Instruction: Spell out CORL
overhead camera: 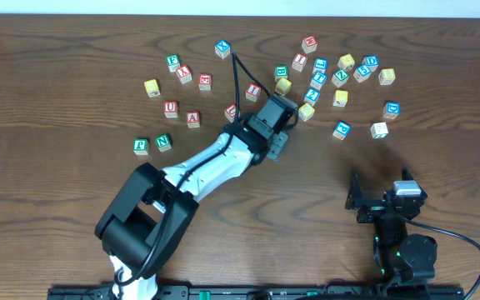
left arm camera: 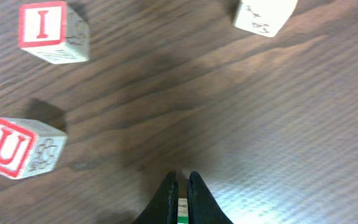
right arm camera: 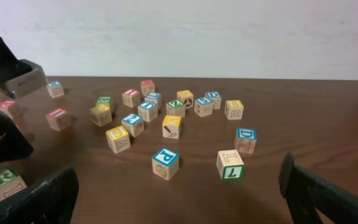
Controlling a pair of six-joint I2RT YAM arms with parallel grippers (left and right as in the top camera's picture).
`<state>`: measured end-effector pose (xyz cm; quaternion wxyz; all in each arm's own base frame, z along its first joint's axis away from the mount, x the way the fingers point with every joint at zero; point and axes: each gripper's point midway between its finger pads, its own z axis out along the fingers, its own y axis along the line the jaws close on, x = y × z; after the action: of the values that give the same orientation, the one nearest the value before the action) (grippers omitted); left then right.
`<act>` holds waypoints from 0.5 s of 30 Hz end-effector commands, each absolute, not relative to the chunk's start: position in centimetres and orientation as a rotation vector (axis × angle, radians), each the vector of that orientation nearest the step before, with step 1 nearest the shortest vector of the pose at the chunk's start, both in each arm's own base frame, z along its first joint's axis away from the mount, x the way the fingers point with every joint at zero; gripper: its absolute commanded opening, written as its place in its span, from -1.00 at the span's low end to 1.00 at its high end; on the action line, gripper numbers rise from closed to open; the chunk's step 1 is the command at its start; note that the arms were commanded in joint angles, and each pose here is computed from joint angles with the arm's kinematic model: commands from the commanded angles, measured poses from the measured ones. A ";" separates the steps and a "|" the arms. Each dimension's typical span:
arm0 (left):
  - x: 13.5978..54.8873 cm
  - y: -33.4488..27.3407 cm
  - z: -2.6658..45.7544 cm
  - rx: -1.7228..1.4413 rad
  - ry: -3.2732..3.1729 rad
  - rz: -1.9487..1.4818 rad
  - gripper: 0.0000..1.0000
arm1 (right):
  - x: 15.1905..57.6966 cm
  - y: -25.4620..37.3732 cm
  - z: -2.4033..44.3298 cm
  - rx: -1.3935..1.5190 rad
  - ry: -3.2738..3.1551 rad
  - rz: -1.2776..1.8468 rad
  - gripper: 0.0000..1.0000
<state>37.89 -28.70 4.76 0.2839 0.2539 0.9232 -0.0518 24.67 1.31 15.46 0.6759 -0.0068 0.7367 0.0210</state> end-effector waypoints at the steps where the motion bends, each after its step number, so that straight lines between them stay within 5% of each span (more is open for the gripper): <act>1: 38.2 -28.1 4.5 0.691 2.472 -0.114 -0.85 | 24.7 1.2 15.3 -0.014 1.661 0.039 0.99; 15: 38.0 -28.3 3.2 0.732 2.485 -0.116 -0.86 | 24.7 1.2 15.3 -0.014 1.661 0.039 0.98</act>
<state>38.18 -28.36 4.77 0.2842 0.2545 0.9230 -0.0509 24.67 1.31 15.46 0.6759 -0.0068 0.7367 0.0210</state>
